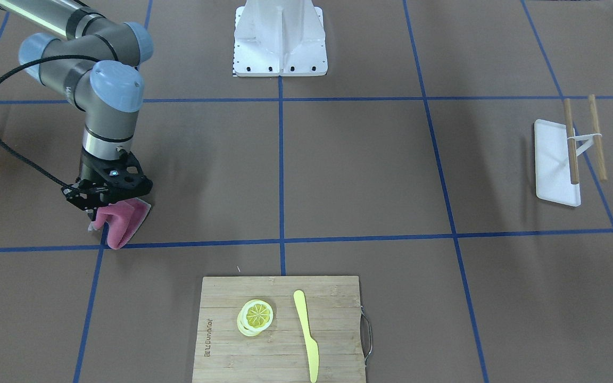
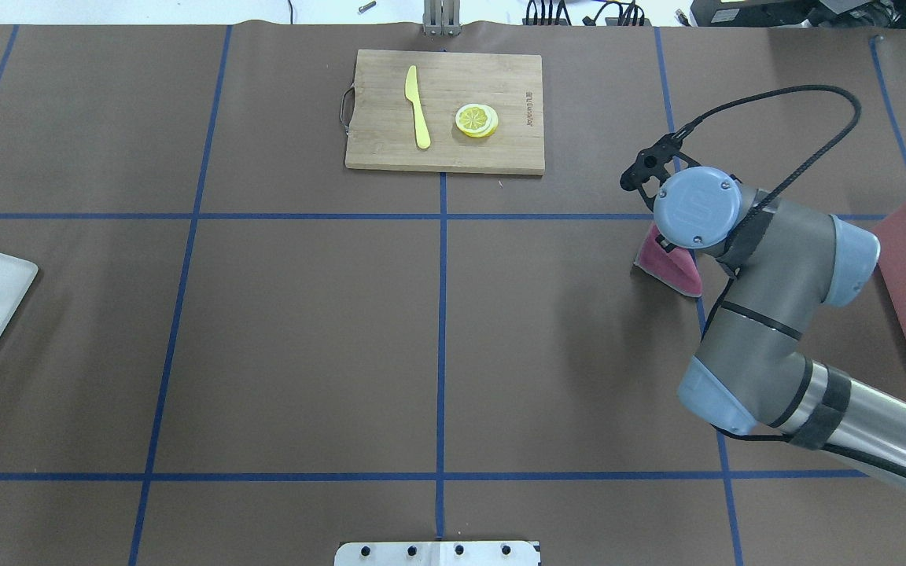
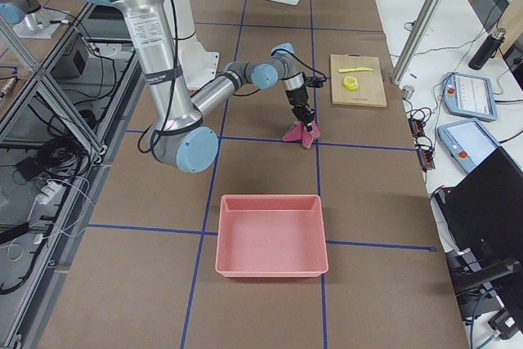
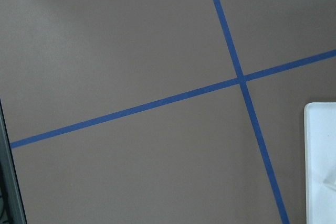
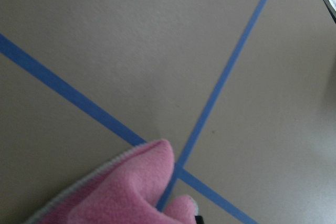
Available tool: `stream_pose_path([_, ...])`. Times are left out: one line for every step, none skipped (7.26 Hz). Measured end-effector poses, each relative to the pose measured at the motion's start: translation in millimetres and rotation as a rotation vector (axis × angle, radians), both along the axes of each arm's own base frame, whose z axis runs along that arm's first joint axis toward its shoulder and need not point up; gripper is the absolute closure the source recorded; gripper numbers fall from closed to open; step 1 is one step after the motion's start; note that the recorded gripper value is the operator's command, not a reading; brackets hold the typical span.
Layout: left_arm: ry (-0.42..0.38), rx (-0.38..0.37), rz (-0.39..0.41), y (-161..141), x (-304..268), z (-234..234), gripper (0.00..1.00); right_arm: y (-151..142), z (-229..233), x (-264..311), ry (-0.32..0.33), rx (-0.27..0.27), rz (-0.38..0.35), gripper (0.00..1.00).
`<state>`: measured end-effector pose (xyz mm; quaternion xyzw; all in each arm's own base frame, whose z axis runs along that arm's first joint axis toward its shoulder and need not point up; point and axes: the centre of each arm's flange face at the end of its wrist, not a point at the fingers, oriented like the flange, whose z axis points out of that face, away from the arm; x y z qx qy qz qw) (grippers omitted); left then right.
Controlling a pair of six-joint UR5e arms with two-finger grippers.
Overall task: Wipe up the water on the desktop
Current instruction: 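Lower the pink cloth with the right gripper and wipe toward the table center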
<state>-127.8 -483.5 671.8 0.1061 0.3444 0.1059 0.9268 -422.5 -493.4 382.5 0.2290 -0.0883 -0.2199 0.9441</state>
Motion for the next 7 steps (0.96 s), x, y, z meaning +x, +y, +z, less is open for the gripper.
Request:
stream_pose_path([0.0, -0.001, 0.0, 0, 0, 0, 0.01, 9, -19, -28, -0.043, -0.002, 0.015, 1.0])
stream_pose_path([0.0, -0.002, -0.001, 1, 0, 1, 0.01, 24, -44, -57, -0.101, -0.006, 0.033, 1.0])
stream_pose_path([0.0, -0.003, -0.001, 1, 0, 1, 0.01, 43, -73, -86, -0.171, -0.015, 0.054, 1.0])
stream_pose_path([-0.001, -0.003, -0.001, 1, 0, 1, 0.01, 63, -106, -114, -0.246, -0.028, 0.077, 1.0])
stream_pose_path([0.0, -0.005, -0.001, 2, 0, 2, 0.01, 83, -142, -141, -0.324, -0.05, 0.107, 1.0])
stream_pose_path([0.0, -0.006, -0.001, 3, 0, 3, 0.01, 98, -177, -169, -0.391, -0.079, 0.14, 1.0])
stream_pose_path([0.0, -0.007, -0.001, 3, 0, 4, 0.01, 107, -203, -191, -0.432, -0.104, 0.167, 1.0])
